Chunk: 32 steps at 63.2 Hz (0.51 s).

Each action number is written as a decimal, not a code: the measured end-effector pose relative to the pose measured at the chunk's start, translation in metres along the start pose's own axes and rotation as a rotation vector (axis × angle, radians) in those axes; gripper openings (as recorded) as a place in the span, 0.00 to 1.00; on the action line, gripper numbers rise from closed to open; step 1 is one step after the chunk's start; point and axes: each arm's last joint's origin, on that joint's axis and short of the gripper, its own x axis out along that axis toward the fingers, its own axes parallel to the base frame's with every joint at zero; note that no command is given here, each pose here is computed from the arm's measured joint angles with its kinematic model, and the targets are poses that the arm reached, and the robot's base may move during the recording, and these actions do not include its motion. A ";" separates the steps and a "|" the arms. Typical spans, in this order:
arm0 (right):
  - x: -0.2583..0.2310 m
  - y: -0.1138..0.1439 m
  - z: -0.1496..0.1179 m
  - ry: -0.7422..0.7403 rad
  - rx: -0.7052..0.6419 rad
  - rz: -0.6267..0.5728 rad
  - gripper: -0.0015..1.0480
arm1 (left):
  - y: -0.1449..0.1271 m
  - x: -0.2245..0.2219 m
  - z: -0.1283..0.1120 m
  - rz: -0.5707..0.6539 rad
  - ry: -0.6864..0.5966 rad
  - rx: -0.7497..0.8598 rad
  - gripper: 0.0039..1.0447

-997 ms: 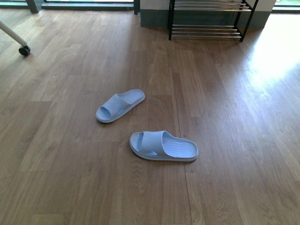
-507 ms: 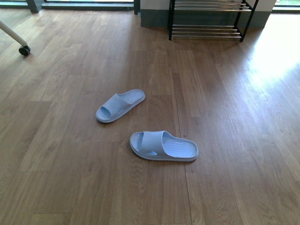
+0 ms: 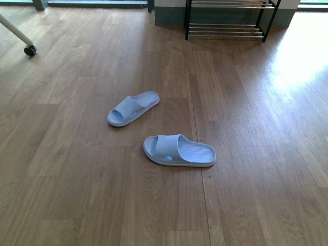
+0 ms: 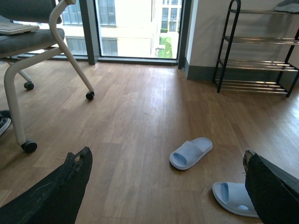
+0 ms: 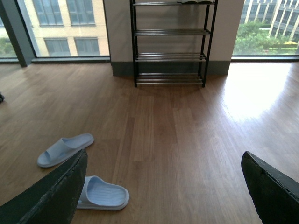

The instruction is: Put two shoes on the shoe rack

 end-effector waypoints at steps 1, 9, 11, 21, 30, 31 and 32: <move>0.000 0.000 0.000 0.000 0.000 0.000 0.91 | 0.000 0.000 0.000 0.000 0.000 0.000 0.91; 0.000 0.000 0.000 0.000 0.000 0.000 0.91 | 0.000 0.000 0.000 0.000 0.000 0.000 0.91; 0.000 0.000 0.000 0.000 0.000 0.000 0.91 | 0.000 0.000 0.000 0.000 0.000 0.000 0.91; 0.000 0.000 0.000 0.000 0.000 0.000 0.91 | 0.000 0.000 0.000 0.000 0.000 0.000 0.91; 0.000 0.000 0.000 0.000 0.000 0.002 0.91 | 0.000 0.000 0.000 0.003 0.000 0.000 0.91; 0.000 0.000 0.000 0.000 0.000 0.002 0.91 | 0.000 0.000 0.000 0.003 0.000 0.000 0.91; 0.000 0.000 0.000 0.000 0.000 0.002 0.91 | 0.000 0.000 0.000 0.002 0.000 0.000 0.91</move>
